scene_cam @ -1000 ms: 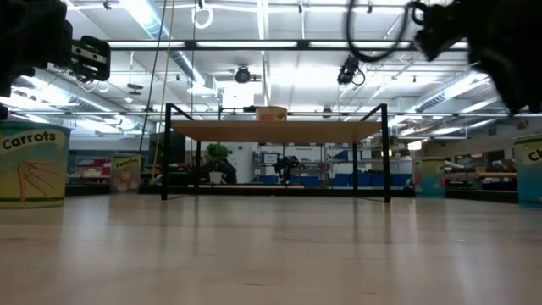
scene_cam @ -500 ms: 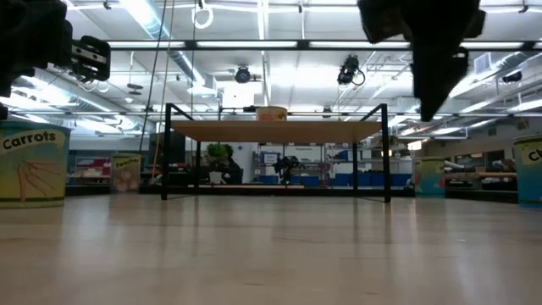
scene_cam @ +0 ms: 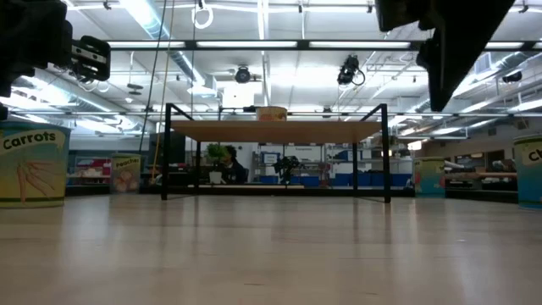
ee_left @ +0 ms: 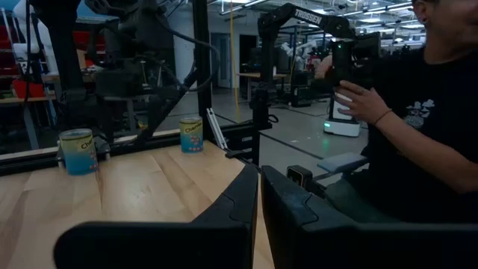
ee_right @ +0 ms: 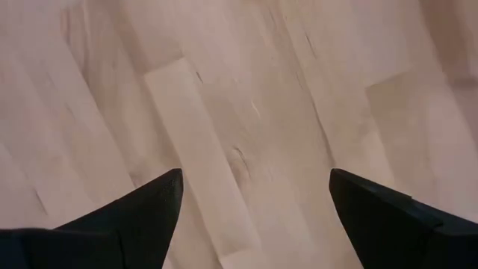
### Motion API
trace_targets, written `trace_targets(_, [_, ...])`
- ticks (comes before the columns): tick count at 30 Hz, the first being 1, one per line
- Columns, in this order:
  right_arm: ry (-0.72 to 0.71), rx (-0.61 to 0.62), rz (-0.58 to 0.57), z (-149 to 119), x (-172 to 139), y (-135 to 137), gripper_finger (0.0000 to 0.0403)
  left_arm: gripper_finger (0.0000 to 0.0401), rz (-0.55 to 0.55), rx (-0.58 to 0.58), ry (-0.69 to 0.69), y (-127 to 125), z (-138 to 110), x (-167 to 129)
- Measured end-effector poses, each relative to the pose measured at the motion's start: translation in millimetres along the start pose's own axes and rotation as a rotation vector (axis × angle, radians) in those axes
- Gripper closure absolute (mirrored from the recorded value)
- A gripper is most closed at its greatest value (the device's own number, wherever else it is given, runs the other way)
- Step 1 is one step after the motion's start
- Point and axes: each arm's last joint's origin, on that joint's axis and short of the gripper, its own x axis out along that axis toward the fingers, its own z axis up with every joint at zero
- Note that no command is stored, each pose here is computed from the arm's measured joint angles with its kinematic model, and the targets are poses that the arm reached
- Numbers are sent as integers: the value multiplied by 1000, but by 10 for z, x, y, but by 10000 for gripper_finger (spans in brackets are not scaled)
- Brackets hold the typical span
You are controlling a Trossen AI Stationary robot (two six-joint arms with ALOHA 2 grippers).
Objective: Pick and place cans onto a shelf
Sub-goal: Put the big blue canned cherries on the shelf
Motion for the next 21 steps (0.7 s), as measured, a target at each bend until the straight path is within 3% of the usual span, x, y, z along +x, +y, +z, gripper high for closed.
trace_targets(8, [-34,-72,29,-70,-298,-194,58,374,0,0,1,0,-2,0])
trace_targets(17, [157,-89,-107,-349,-476,-436,58,374,0,0,0,0,0,0])
trace_targets(21, [196,-40,-129,-403,-524,-540,58,374,0,0,0,0,-1,0])
